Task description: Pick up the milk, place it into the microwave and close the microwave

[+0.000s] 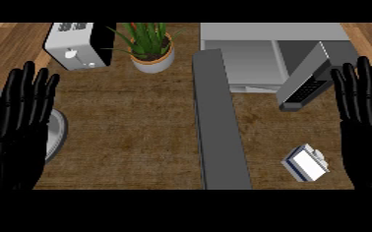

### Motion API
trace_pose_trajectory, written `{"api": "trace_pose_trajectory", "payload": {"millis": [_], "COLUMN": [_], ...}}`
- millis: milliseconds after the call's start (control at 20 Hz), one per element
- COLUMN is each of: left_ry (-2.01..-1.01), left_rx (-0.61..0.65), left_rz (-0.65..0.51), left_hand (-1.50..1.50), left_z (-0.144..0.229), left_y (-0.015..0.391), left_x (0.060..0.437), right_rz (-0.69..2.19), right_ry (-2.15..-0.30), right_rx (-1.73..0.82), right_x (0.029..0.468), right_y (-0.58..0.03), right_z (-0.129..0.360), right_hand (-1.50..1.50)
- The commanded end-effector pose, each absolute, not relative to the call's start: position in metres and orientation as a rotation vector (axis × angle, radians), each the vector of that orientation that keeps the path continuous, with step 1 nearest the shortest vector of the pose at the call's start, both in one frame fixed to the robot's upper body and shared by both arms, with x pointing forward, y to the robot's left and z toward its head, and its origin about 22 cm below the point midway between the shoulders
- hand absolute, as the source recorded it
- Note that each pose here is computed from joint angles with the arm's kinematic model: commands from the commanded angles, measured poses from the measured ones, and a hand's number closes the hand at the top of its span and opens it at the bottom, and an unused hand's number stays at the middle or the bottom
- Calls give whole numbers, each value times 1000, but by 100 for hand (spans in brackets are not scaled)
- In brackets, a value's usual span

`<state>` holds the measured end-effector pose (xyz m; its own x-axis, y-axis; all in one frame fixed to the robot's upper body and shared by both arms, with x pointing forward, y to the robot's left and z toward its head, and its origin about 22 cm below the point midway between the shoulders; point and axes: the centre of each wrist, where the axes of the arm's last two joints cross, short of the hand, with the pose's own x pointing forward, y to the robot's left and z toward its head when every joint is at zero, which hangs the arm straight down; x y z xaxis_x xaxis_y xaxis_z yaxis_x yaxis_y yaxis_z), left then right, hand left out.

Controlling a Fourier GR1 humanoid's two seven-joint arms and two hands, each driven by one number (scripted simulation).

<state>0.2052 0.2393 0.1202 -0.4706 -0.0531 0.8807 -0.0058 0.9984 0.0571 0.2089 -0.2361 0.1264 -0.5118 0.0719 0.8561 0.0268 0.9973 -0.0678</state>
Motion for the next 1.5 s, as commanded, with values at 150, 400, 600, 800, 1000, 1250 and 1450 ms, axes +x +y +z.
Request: {"api": "trace_pose_trajectory", "payload": {"millis": [150,400,600,800,1000,1250,1450], "left_ry": [-2084,-1936,-1931,-1925,-1916,-1918,-1929], "left_rx": [118,62,68,47,33,49,43], "left_rz": [-49,57,61,67,62,55,63], "left_hand": [-150,-150,-150,-150,-150,-150,-150], "left_z": [133,103,94,83,79,67,63], "left_y": [260,250,246,266,249,252,244], "left_x": [221,209,192,175,161,132,122], "right_rz": [212,238,218,195,169,165,158], "right_ry": [-2089,-1936,-1932,-1944,-1959,-1994,-1993], "right_rx": [90,498,533,509,373,215,126], "right_x": [164,151,132,106,114,102,116], "right_y": [-252,-262,-274,-284,-280,-284,-289], "right_z": [120,95,93,81,62,58,57], "right_hand": [-150,-150,-150,-150,-150,-150,-150]}}
